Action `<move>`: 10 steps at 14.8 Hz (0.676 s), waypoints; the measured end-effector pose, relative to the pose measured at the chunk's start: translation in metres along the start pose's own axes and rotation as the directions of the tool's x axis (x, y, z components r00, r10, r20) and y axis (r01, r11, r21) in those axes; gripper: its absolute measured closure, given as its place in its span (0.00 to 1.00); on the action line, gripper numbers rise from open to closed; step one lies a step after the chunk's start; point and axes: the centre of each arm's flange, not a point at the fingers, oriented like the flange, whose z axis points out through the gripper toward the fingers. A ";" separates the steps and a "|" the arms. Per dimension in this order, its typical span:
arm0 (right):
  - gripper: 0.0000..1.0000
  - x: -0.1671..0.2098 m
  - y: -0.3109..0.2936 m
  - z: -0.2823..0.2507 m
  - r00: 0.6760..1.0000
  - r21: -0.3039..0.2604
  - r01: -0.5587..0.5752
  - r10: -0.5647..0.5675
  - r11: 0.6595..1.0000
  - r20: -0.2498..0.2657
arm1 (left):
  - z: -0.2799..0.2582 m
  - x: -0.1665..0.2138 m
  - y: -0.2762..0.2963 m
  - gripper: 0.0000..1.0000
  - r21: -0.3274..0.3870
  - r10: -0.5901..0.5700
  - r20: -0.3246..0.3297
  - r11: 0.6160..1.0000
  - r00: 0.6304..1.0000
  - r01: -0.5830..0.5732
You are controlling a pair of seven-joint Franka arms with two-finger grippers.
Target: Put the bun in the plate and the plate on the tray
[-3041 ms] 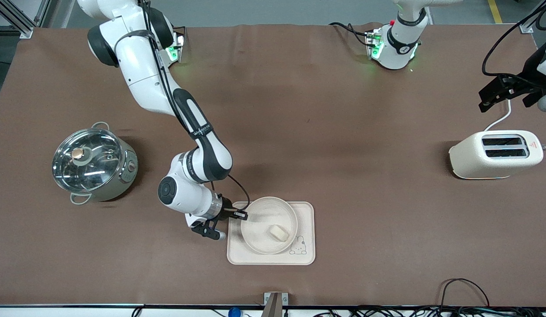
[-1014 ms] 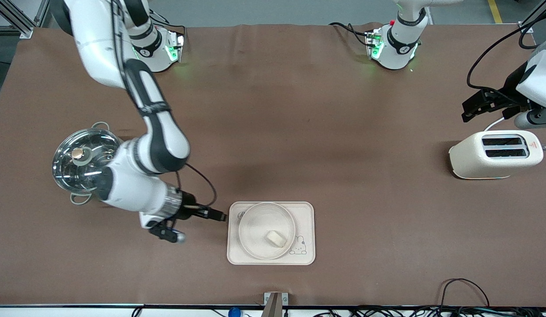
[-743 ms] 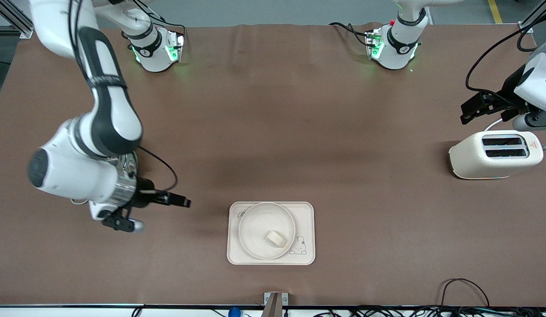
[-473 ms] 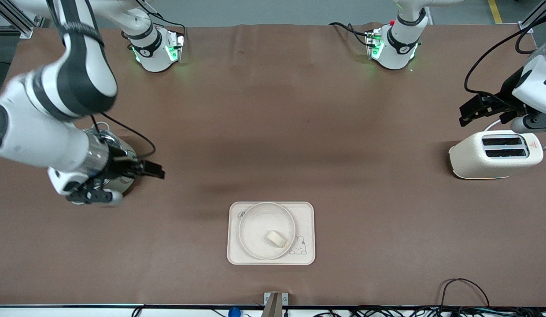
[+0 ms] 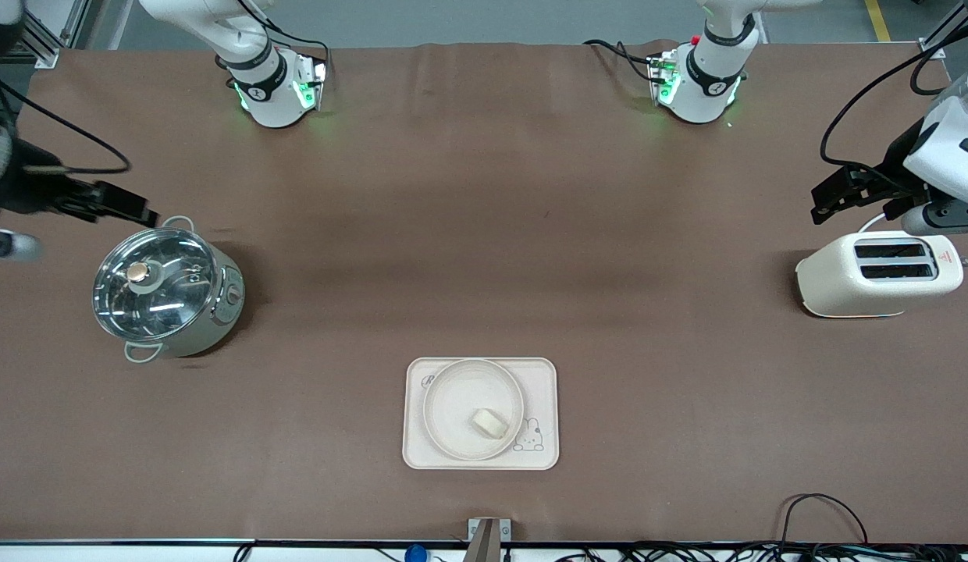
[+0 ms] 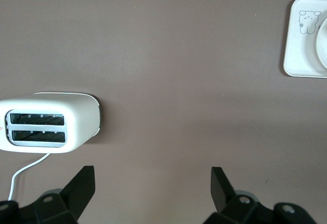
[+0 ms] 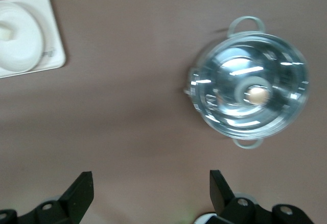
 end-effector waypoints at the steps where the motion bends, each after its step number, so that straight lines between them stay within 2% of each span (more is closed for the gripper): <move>1: 0.00 -0.005 0.011 -0.007 1.000 -0.019 -0.001 0.001 1.000 -0.006 | 0.000 0.000 0.001 0.00 0.000 0.003 0.000 1.000 1.000 -0.003; 6: 0.00 -0.037 0.026 -0.044 0.994 -0.108 0.086 -0.093 0.990 -0.064 | -0.001 0.000 0.003 0.00 -0.001 0.006 -0.003 1.000 1.000 -0.006; 10: 0.00 -0.038 0.044 -0.044 0.988 -0.129 0.138 -0.146 0.982 -0.054 | -0.003 0.000 0.003 0.00 -0.002 0.006 -0.009 1.000 1.000 -0.006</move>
